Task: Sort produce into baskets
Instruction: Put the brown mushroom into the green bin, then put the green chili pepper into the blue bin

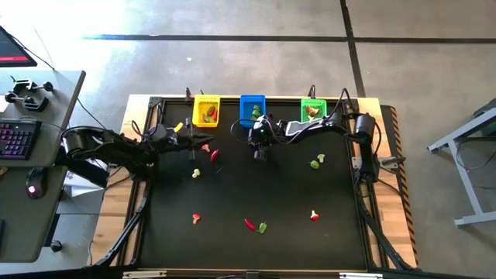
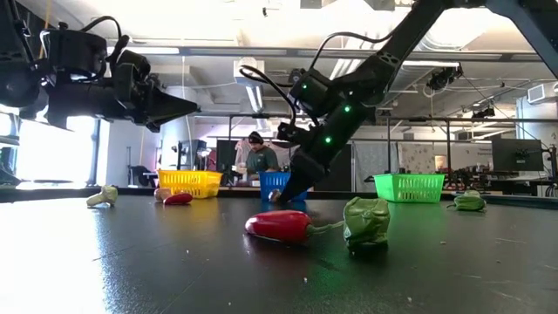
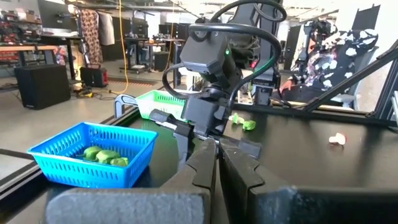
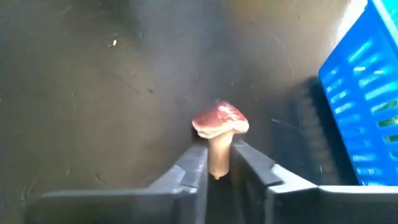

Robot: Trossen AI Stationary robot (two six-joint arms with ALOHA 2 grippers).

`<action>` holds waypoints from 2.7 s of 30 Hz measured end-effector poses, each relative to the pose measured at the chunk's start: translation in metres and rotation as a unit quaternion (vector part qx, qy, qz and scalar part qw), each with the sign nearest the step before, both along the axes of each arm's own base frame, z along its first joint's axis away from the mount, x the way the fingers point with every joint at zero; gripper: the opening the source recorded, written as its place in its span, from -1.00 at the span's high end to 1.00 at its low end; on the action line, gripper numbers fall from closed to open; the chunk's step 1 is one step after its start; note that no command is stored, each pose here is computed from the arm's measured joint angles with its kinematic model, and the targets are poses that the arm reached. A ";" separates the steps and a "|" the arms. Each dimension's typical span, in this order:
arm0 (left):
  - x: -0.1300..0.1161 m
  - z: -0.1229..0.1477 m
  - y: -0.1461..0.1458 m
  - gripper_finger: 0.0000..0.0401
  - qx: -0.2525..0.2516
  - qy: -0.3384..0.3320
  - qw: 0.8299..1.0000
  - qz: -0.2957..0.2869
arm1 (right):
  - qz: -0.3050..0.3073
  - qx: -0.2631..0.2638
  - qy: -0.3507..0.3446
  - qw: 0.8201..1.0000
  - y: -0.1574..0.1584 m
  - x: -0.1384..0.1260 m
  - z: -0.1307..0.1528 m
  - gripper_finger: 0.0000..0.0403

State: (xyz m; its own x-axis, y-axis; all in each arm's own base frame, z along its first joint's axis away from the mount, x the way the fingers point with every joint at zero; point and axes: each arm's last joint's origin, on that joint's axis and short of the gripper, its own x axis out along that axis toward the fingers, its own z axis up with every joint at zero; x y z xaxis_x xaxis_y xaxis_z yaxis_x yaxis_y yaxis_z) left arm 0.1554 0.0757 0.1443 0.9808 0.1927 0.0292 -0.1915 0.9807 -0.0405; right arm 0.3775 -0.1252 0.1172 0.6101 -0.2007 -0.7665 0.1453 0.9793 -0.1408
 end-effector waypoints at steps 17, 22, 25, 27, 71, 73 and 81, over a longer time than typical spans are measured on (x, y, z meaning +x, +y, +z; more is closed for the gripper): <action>0.000 0.000 0.000 0.96 -0.006 -0.002 1.000 0.001 | -0.205 -0.033 0.105 0.972 -0.017 -0.080 0.092 0.98; 0.000 0.000 0.000 0.96 0.000 -0.001 1.000 0.001 | -0.338 -0.004 0.107 0.935 -0.048 -0.129 0.100 0.98; 0.000 0.000 0.000 0.96 0.000 -0.001 1.000 0.002 | -0.397 0.021 0.113 0.911 -0.065 -0.156 0.090 0.98; 0.000 0.000 0.000 0.96 0.000 -0.001 1.000 0.001 | -0.419 0.049 0.120 0.899 -0.073 -0.170 0.079 0.98; 0.000 0.000 0.000 0.96 0.004 0.002 1.000 0.004 | -0.231 0.170 0.178 0.941 0.089 -0.174 0.081 0.82; 0.000 0.000 0.000 0.96 0.004 0.002 1.000 0.005 | -0.231 0.180 0.190 0.937 0.099 -0.176 0.075 0.74; 0.000 -0.001 0.000 0.96 0.008 0.005 1.000 0.006 | -0.263 0.163 0.208 0.928 0.106 -0.184 0.064 0.15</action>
State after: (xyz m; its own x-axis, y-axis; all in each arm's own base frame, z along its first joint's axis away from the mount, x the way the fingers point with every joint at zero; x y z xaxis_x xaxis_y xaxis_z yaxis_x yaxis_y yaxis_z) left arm 0.1554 0.0759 0.1436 0.9788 0.2033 0.0232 -0.2028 0.9790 -0.0224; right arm 0.1933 -0.0193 0.1809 0.1309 -0.1028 -0.9860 0.6140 0.7893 -0.0008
